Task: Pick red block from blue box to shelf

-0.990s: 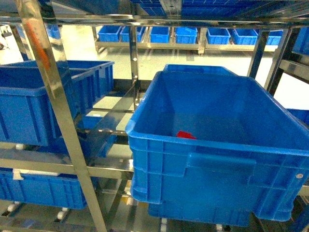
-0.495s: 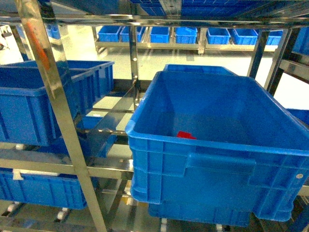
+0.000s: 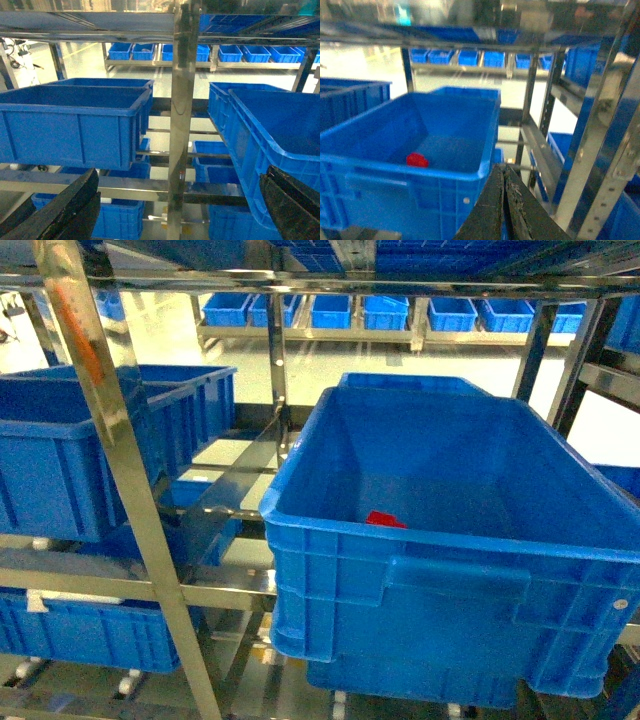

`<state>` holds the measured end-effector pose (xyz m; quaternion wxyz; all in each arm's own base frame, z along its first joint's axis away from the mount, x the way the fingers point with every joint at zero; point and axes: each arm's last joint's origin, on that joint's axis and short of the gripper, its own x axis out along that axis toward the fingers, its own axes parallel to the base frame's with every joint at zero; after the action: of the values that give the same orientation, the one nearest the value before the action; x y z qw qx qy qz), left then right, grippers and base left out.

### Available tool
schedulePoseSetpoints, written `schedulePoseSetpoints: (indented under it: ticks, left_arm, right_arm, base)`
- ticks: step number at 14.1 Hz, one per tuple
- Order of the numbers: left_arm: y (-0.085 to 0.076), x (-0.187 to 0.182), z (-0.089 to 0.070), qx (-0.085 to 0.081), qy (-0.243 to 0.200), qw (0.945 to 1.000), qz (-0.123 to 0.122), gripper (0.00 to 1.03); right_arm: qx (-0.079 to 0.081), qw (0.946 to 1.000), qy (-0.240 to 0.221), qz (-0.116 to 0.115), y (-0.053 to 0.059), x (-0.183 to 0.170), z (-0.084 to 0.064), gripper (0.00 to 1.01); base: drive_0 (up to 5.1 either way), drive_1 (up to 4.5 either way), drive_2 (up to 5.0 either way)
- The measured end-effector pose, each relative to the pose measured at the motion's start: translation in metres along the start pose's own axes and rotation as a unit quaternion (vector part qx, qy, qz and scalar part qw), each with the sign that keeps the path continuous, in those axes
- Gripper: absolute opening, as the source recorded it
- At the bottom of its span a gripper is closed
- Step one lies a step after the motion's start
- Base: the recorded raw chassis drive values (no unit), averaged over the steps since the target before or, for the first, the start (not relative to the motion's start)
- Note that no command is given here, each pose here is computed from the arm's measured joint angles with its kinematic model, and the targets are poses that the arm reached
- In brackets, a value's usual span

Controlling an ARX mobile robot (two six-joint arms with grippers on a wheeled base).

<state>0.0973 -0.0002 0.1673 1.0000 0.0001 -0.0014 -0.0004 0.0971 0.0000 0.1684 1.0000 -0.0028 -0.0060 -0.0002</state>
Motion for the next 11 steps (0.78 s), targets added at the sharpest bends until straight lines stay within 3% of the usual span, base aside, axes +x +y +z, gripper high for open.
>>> schedulePoseSetpoints:
  ticks: [9, 11]
  left_arm:
    - [0.0000, 0.0000, 0.0000, 0.000, 0.000, 1.0000, 0.000, 0.98]
    - [0.0000, 0.0000, 0.0000, 0.000, 0.000, 1.0000, -0.001, 0.98]
  right_arm:
    - [0.001, 1.0000, 0.003, 0.000, 0.0000, -0.0001, -0.0006, 0.04]
    - [0.001, 1.0000, 0.003, 0.000, 0.0000, -0.0001, -0.0006, 0.38]
  base:
    - [0.0, 0.00, 0.0]
    - [0.0, 0.00, 0.0]
